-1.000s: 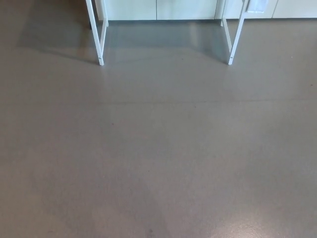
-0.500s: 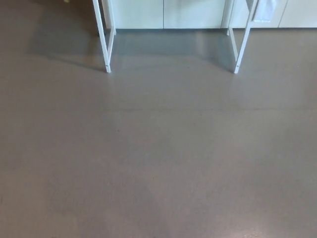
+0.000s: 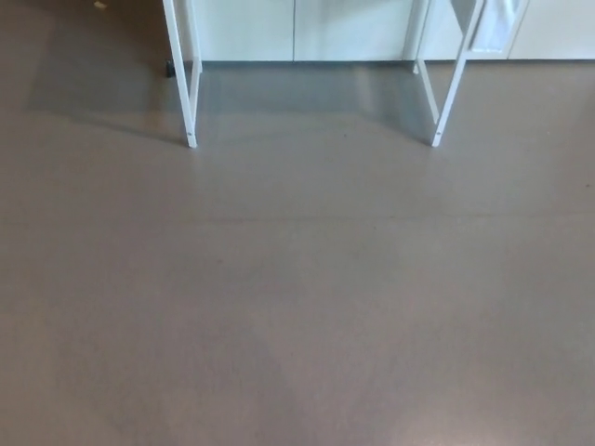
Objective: The robot walks towards a desk on which a shovel is kept on the left hand side and a container is kept on the right hand side. The robot picks up the shovel using its left hand and places it in the container.
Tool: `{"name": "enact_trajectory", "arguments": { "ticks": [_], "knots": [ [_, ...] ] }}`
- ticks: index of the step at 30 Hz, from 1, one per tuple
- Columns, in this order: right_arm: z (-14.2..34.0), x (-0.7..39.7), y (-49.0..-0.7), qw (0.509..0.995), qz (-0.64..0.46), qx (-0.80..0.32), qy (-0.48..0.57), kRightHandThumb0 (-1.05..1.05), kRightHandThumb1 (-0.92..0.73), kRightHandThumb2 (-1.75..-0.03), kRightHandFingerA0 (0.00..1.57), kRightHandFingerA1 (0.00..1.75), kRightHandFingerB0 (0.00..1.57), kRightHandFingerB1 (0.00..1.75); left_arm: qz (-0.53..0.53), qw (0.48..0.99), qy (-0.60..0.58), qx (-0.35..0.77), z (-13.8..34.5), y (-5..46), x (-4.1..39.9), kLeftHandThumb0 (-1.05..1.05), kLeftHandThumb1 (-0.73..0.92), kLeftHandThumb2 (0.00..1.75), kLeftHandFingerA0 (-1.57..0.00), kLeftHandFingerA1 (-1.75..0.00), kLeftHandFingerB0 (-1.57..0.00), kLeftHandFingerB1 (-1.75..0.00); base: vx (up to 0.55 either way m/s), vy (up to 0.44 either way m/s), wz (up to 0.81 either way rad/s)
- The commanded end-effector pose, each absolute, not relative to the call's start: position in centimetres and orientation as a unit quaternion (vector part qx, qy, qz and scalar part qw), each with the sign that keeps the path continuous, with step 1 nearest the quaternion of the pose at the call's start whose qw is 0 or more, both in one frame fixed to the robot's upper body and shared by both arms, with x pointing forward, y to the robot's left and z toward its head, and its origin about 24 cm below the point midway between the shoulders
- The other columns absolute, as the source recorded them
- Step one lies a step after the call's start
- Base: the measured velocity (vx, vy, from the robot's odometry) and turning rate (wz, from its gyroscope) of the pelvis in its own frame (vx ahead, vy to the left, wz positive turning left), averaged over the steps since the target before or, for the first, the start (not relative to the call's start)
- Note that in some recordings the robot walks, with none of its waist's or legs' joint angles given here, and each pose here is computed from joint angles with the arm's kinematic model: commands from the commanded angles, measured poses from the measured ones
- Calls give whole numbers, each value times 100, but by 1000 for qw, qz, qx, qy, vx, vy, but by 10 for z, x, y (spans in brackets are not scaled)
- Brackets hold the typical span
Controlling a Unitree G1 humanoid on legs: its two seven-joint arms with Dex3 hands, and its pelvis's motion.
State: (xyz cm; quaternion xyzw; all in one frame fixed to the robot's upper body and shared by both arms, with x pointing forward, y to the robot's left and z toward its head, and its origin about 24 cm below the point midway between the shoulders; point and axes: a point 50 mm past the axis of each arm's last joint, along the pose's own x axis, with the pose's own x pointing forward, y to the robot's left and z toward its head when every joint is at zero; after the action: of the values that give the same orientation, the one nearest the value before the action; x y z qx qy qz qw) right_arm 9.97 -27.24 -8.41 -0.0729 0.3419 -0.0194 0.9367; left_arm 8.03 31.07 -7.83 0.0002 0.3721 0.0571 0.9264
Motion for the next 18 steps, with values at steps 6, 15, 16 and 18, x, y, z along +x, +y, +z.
{"name": "enact_trajectory", "arguments": {
  "ticks": [6,15,16,18],
  "knots": [
    [-79,107,-276,942,-21,-87,324,-6,-53,-55,75,64,48,50,59,933,355,12,-74,311,90,-33,63,59,-61,-42,-45,-35,157,-247,16],
    [-83,98,-276,937,-23,-87,337,-8,-52,-55,73,63,48,49,52,931,361,17,-74,312,83,-42,55,74,-54,-50,-37,-43,127,-12,-6],
    [-83,98,-276,937,-23,-87,337,-8,-52,-55,73,63,48,49,52,931,361,17,-74,312,83,-42,55,74,-54,-50,-37,-43,145,124,-7],
    [-84,96,-277,936,-25,-90,340,-8,-52,-54,73,63,48,49,56,930,363,14,-76,312,82,-33,63,58,-60,-41,-43,-35,193,156,-7]
  ]
}}
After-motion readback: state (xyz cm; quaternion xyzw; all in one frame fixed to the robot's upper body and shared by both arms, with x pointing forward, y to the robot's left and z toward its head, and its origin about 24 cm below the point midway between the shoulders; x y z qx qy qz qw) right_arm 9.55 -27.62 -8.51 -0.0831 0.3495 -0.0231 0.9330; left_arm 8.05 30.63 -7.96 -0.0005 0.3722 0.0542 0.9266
